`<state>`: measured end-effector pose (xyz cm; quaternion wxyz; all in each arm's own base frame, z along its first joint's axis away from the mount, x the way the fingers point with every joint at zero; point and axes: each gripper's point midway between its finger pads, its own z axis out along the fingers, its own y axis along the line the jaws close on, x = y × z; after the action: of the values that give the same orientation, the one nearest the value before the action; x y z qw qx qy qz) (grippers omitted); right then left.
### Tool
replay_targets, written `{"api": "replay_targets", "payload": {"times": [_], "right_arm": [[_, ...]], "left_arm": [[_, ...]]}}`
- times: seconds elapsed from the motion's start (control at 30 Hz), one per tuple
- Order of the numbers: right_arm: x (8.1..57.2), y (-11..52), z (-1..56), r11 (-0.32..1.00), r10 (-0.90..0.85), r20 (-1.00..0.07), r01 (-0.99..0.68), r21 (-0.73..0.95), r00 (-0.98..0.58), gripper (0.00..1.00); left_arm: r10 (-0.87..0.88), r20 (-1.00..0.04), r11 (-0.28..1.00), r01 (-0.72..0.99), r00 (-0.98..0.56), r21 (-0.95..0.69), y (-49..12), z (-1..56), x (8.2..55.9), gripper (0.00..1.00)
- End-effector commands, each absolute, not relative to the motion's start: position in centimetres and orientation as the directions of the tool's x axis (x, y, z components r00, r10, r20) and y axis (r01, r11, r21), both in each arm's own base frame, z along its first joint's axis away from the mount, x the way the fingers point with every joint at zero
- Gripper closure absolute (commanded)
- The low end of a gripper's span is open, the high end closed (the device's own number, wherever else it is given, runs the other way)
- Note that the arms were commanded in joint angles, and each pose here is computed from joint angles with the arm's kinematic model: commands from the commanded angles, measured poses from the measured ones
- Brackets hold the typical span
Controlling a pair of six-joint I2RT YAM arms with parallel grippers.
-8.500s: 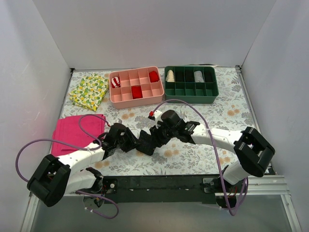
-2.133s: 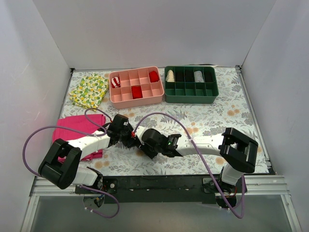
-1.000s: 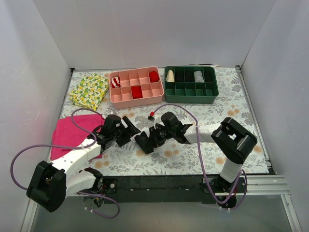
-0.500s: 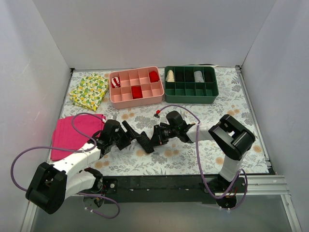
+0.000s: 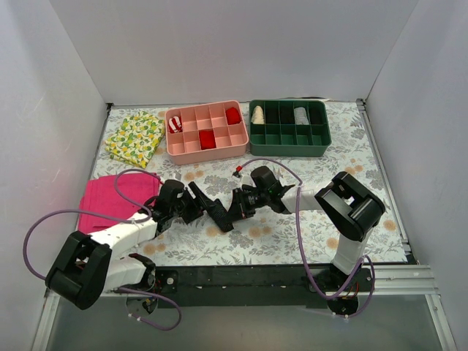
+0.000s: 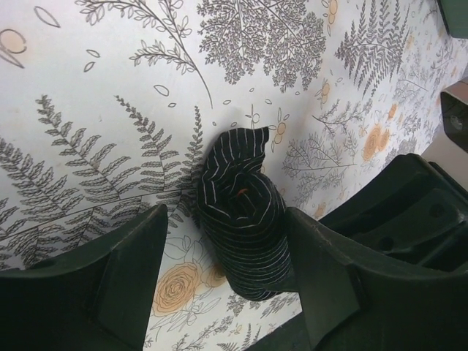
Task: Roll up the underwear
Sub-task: Roll the underwear to the center of the board.
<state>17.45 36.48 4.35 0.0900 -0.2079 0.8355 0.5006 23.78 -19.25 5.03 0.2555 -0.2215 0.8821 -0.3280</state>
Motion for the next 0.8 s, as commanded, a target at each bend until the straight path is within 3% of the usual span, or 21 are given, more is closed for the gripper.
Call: {"api": "replay_targets", "payload": {"times": [0.0,0.1,0.27,0.47,0.57,0.6,0.67,0.77], "right_arm": [[16.8,33.0,-1.1,0.623,-0.286,-0.239,-0.37,0.689,-0.928,0.96],[16.8,32.8,-1.3,0.629,-0.297,-0.239,-0.378,0.679,-0.924,0.96],[16.7,32.8,-1.6,0.626,-0.315,-0.234,-0.386,0.677,-0.92,0.97],[17.0,32.9,-1.1,0.605,-0.34,-0.277,-0.435,0.667,-0.899,0.91],[18.0,32.8,0.3,0.602,-0.349,-0.363,-0.504,0.62,-0.864,0.76],[17.9,32.5,0.6,0.614,-0.358,-0.371,-0.515,0.598,-0.857,0.66],[19.3,32.6,2.5,0.623,-0.358,-0.465,-0.578,0.527,-0.81,0.6],[20.0,32.8,4.4,0.645,-0.382,-0.524,-0.626,0.439,-0.761,0.52]], "left_arm": [[-0.545,-0.305,0.663,-0.18,-0.781,-0.726,-20.2,5.4,24.2,0.37],[-0.536,-0.289,0.655,-0.175,-0.794,-0.735,-20.9,5.2,24.5,0.39],[-0.528,-0.267,0.652,-0.183,-0.806,-0.736,-21.6,4.5,24.6,0.51],[-0.519,-0.24,0.65,-0.196,-0.82,-0.734,-22.0,3.9,24.6,0.76],[-0.505,-0.221,0.666,-0.214,-0.834,-0.715,-22.1,3.5,24.5,0.82],[-0.496,-0.219,0.672,-0.212,-0.84,-0.709,-22.2,3.4,24.4,0.84],[-0.49,-0.209,0.686,-0.226,-0.846,-0.692,-22.1,3.1,24.3,0.85],[-0.481,-0.203,0.703,-0.238,-0.853,-0.67,-22.0,2.9,24.1,0.85]]}}
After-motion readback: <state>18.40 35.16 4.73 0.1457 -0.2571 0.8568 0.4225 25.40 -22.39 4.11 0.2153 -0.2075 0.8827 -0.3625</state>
